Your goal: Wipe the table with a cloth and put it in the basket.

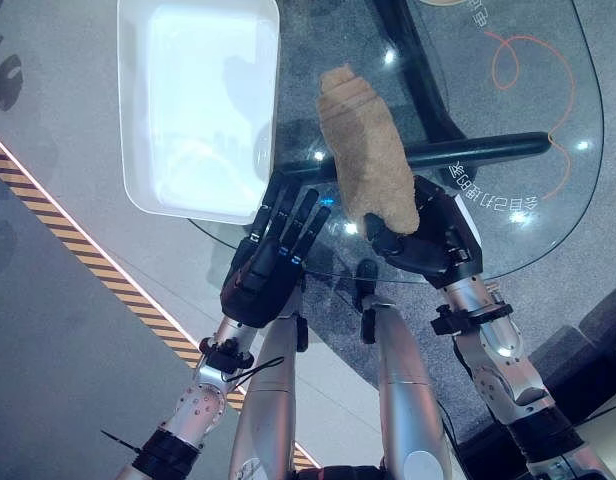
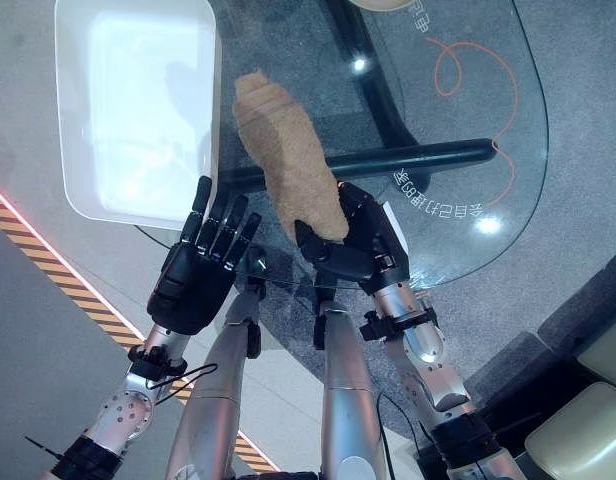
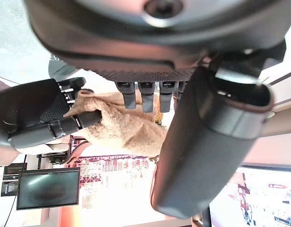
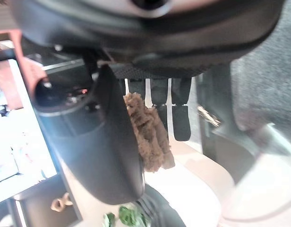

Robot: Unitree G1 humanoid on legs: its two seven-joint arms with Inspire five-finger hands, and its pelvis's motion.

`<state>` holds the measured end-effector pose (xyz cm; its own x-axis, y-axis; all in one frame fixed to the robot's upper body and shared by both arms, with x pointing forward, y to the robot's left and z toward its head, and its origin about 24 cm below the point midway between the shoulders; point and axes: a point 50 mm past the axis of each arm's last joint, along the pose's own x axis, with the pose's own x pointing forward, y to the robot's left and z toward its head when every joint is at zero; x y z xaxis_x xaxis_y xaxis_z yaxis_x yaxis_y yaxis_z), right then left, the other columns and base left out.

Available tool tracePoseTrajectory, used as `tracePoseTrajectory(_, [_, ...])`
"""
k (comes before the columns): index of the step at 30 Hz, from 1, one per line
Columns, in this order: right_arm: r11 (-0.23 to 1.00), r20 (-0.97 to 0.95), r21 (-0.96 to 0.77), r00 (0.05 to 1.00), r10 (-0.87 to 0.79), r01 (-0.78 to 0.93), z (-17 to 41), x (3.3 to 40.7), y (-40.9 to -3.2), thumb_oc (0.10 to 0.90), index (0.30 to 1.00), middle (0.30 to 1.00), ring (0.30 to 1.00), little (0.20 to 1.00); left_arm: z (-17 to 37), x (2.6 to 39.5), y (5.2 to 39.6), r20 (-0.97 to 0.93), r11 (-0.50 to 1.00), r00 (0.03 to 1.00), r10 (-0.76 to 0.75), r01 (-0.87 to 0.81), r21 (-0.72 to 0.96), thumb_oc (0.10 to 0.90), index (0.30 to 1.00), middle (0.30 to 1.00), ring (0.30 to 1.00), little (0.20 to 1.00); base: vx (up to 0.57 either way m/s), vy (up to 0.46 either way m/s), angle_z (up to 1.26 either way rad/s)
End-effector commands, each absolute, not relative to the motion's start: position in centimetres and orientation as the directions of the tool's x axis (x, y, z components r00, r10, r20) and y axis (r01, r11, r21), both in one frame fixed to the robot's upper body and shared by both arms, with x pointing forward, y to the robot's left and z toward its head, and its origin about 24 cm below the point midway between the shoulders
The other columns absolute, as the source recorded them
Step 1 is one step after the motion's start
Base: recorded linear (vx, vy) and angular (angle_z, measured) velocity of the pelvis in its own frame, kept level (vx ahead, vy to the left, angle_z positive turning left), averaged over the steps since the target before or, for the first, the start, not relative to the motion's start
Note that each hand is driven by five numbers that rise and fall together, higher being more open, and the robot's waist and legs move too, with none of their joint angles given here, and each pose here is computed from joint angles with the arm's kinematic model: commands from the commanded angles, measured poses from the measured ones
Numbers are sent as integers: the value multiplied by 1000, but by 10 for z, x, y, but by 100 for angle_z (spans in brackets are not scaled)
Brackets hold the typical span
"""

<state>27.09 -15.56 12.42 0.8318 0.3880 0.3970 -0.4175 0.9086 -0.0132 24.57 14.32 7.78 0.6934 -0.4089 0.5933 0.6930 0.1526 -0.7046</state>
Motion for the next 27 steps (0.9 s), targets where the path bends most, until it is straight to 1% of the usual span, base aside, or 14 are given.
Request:
tracePoseTrajectory(1, [801, 576, -219, 589, 567, -558, 176, 251, -128, 100, 300, 300, 300, 200, 112, 240, 131, 711, 83, 553, -435, 810, -580, 800, 900, 900, 900, 900, 0, 0, 0])
tracePoseTrajectory(5, [777, 524, -273, 590, 614, -567, 174, 254, -122, 100, 300, 300, 300, 200, 115, 244, 128, 703, 79, 552, -448, 808, -584, 800, 900, 900, 900, 900, 0, 0, 0])
tracePoseTrajectory(7, [753, 500, -299, 576, 646, -585, 171, 255, -119, 100, 300, 300, 300, 200, 115, 245, 127, 694, 76, 555, -458, 803, -591, 800, 900, 900, 900, 900, 0, 0, 0])
tracePoseTrajectory(9, [718, 456, -370, 559, 693, -589, 169, 254, -111, 100, 300, 300, 300, 200, 115, 245, 125, 686, 73, 561, -464, 796, -601, 800, 900, 900, 900, 900, 0, 0, 0])
tracePoseTrajectory(10, [718, 456, -370, 559, 693, -589, 169, 254, -111, 100, 300, 300, 300, 200, 115, 245, 125, 686, 73, 561, -464, 796, -601, 800, 900, 900, 900, 900, 0, 0, 0])
tracePoseTrajectory(11, [671, 398, -438, 540, 741, -598, 165, 254, -106, 100, 300, 300, 300, 200, 116, 246, 123, 681, 75, 562, -469, 794, -604, 800, 900, 900, 900, 900, 0, 0, 0])
tracePoseTrajectory(13, [611, 331, -500, 516, 790, -614, 162, 254, -101, 100, 300, 300, 300, 200, 117, 247, 121, 679, 72, 562, -472, 792, -606, 800, 900, 900, 900, 900, 0, 0, 0])
tracePoseTrajectory(15, [600, 302, -518, 527, 795, -609, 159, 256, -102, 100, 300, 300, 300, 200, 116, 248, 121, 676, 72, 563, -475, 791, -608, 800, 900, 900, 900, 900, 0, 0, 0])
tracePoseTrajectory(20, [616, 245, -550, 596, 765, -564, 152, 266, -109, 100, 300, 300, 300, 200, 114, 248, 122, 683, 51, 550, -480, 795, -604, 800, 900, 900, 900, 900, 0, 0, 0])
tracePoseTrajectory(23, [602, 219, -568, 601, 768, -562, 149, 267, -109, 100, 300, 300, 300, 200, 116, 247, 119, 698, 23, 532, -480, 803, -596, 800, 900, 900, 900, 900, 0, 0, 0])
tracePoseTrajectory(27, [584, 224, -591, 583, 781, -556, 149, 265, -104, 100, 300, 300, 300, 200, 118, 245, 114, 706, -6, 519, -482, 804, -595, 800, 900, 900, 900, 900, 0, 0, 0])
